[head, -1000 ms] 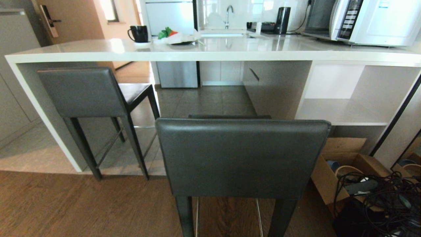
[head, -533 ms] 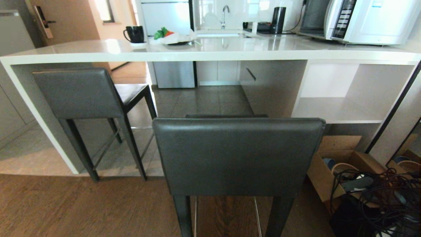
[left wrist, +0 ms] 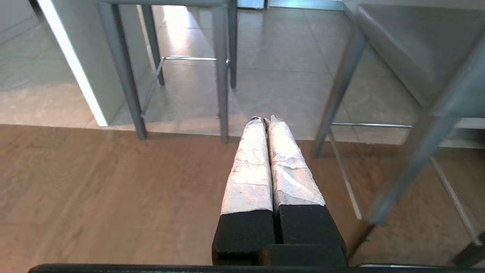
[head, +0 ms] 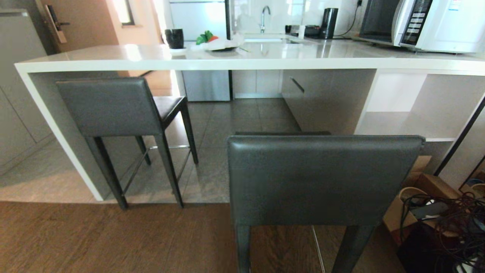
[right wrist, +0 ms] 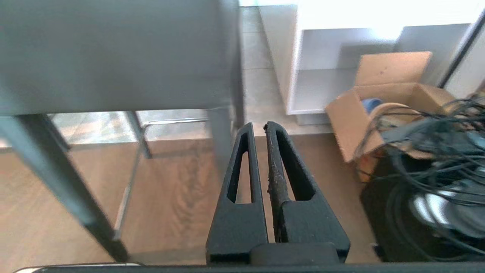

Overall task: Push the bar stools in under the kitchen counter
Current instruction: Pull the gray chair out from under the dining table

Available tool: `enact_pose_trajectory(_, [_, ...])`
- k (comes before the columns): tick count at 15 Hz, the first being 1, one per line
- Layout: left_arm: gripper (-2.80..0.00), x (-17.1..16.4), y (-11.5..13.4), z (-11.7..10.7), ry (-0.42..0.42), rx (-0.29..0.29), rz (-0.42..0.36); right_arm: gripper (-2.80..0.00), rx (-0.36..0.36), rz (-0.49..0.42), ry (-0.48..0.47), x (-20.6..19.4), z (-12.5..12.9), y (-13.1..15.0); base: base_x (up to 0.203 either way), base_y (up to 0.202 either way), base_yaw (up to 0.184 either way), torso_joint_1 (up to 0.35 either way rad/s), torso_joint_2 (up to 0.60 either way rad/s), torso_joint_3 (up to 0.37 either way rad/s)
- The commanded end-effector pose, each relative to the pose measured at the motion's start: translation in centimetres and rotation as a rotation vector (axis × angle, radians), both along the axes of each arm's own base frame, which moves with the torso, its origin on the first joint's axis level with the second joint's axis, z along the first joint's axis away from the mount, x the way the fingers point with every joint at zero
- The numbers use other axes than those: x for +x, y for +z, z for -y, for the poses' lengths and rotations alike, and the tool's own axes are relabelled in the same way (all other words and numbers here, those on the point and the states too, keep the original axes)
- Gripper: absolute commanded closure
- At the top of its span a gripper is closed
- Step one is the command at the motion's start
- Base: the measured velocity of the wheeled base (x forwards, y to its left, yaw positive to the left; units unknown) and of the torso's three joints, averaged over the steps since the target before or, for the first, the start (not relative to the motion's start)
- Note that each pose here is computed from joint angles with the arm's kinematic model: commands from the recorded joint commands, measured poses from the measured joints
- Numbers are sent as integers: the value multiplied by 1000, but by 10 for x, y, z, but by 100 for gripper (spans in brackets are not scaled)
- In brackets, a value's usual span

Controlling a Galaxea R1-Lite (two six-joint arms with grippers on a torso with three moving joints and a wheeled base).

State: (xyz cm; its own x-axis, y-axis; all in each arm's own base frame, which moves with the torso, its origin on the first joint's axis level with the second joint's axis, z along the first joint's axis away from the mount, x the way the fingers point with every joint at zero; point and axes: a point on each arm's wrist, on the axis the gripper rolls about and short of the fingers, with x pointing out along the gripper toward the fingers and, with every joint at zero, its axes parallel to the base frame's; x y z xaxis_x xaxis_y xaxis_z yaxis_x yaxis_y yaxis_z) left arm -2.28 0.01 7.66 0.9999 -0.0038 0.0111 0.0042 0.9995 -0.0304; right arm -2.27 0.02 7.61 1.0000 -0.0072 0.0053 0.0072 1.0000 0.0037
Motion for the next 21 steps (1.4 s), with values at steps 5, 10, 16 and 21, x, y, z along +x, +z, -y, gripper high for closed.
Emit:
enact_pose_trajectory(5, [0,0,-1,0,-1,0,-5,0,1,-2,0,0,0,0,0,200,0,2,3,1])
enact_pose_trajectory(10, [0,0,-1,0,-1,0,-3,0,2,-2,1,0,0,0,0,197,-2,5,2,3])
enact_pose_trajectory(16, [0,0,-1,0,-1,0,-3,0,1,-1,0,0,0,0,0,196,-2,1,2,2])
enact_pose_trajectory(21, [0,0,-1,0,-1,0,-3,0,1,-1,0,0,0,0,0,197,-1,0,2,4])
